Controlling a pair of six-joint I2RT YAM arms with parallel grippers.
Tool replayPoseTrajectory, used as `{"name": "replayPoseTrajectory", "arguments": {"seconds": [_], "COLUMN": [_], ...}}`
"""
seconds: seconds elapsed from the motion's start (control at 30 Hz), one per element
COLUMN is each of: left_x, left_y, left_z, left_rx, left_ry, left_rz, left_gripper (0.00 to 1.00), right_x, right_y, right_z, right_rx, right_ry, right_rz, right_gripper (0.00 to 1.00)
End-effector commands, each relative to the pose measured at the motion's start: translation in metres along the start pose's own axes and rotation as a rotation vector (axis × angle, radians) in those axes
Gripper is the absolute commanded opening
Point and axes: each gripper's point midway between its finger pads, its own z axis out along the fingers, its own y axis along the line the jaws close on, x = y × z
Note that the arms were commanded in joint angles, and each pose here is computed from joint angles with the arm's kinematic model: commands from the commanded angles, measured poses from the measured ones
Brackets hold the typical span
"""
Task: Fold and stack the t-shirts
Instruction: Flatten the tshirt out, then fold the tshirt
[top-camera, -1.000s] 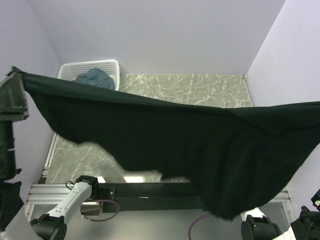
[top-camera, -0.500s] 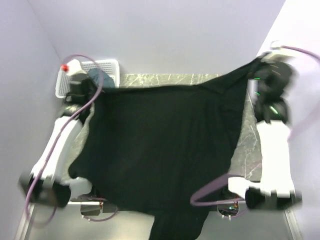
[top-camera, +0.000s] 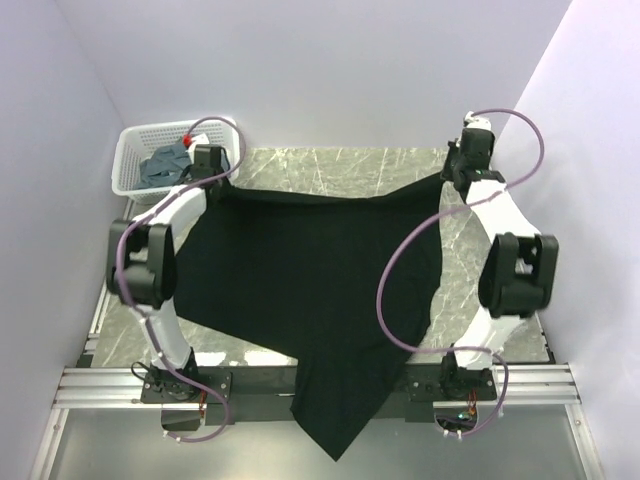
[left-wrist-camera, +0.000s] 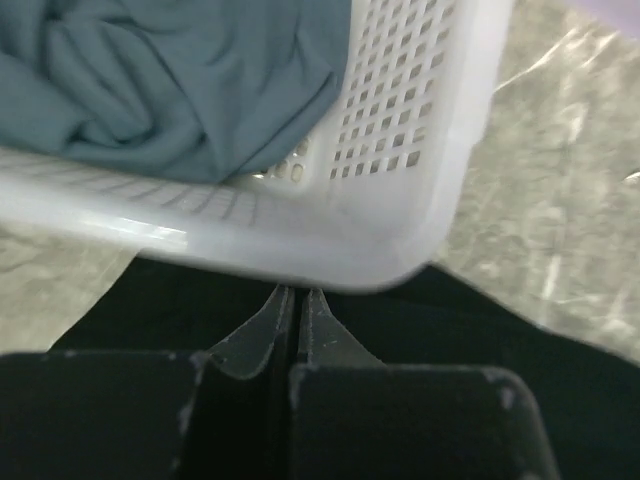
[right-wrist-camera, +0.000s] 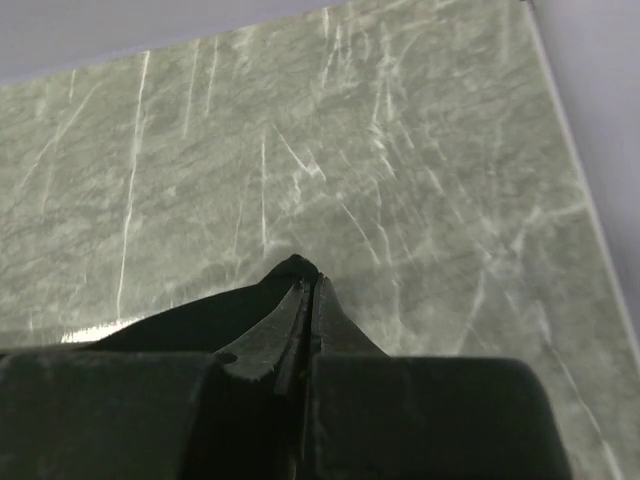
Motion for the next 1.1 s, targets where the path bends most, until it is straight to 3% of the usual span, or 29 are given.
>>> {"name": "replayPoseTrajectory", "arguments": {"seconds": [0.0, 0.17, 0.4, 0.63, 0.8, 1.07], "left_x": [-0.029, -0.044, -0.067, -0.07, -0.071, -0.06], "left_y": [-0.014, -0.011, -0.009, 0.0, -0.002, -0.004], "left_z": [0.024, 0.033, 0.024, 0.018, 0.007, 0.002], "left_rx": [0.036, 0.03, 0.029, 0.02, 0.045, 0.077], "left_ry": [-0.058, -0.062, -0.103, -0.092, -0.099, -0.077], "left_rz": [0.009, -0.008, 0.017, 0.002, -0.009, -0.025], "left_gripper": [0.01, 0.01, 0.01, 0.01, 0.01, 0.01], "right_x": [-0.028, -0.03, -0.018, 0.022, 0.043, 0.066], "right_y": [0.011, 0.014, 0.011, 0.005, 0.02, 0.033], "right_z": [0.014, 0.006, -0.038, -0.084, -0.111, -0.122], "right_rx": [-0.022, -0.03, 0.03, 0.114, 0.084, 0.049], "right_ry": [-0.047, -0.011, 0.057, 0.164, 0.178, 0.214], "right_rz": [0.041, 0.076, 0.164, 0.272, 0.297, 0.307], "right_gripper": [0.0, 0.0, 0.0, 0.0, 0.0, 0.0]}}
